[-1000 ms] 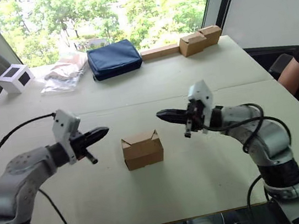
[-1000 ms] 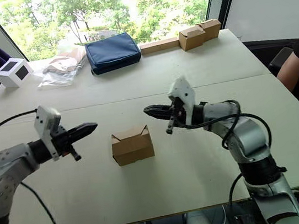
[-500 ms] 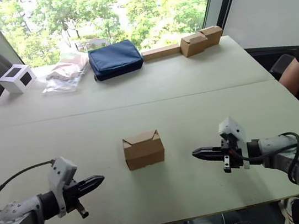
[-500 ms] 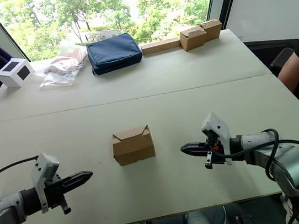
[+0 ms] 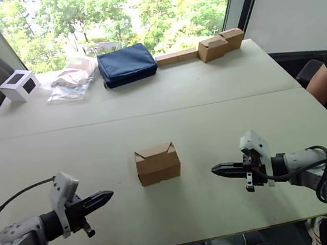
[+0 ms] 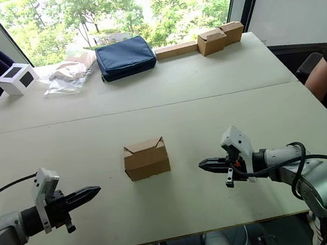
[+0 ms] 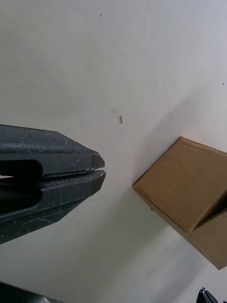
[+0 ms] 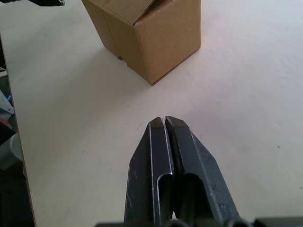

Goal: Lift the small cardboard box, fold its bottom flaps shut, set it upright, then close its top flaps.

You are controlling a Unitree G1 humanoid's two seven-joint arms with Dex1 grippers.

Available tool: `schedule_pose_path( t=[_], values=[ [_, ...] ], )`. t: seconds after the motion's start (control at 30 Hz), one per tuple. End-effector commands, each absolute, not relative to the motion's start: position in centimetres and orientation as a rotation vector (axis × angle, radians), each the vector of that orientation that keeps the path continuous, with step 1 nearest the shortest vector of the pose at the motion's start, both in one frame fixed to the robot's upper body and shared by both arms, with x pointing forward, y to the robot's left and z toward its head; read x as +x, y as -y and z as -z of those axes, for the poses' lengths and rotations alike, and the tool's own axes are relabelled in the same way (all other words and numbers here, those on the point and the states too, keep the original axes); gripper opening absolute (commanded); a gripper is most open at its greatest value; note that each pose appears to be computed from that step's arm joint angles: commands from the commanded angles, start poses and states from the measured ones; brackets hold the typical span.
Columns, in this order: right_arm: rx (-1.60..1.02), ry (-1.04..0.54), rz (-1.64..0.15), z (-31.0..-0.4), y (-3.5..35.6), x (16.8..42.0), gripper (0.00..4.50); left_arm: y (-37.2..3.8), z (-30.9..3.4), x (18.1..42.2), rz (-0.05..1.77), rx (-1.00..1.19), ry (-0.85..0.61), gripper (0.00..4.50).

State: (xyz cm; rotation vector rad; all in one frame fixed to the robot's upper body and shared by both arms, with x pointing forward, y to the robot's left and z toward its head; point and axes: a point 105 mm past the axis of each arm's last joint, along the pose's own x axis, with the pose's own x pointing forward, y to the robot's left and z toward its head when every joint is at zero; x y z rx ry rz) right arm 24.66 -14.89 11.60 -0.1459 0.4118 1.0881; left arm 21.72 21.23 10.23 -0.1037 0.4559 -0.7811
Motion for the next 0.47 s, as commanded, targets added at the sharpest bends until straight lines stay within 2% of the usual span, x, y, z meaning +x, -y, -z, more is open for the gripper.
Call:
schedule_pose_path(
  t=[0.03,0.47],
  values=[
    [-0.157,-0.387,-1.105,-12.14,14.62,24.37,0.00,-21.54,-10.57,22.01,0.776,-0.102,-0.443,0.03],
    [-0.158,-0.408,-1.115,-12.10,14.93,24.47,0.00,-21.62,-10.13,21.53,0.766,-0.132,-0.445,0.03]
  ],
)
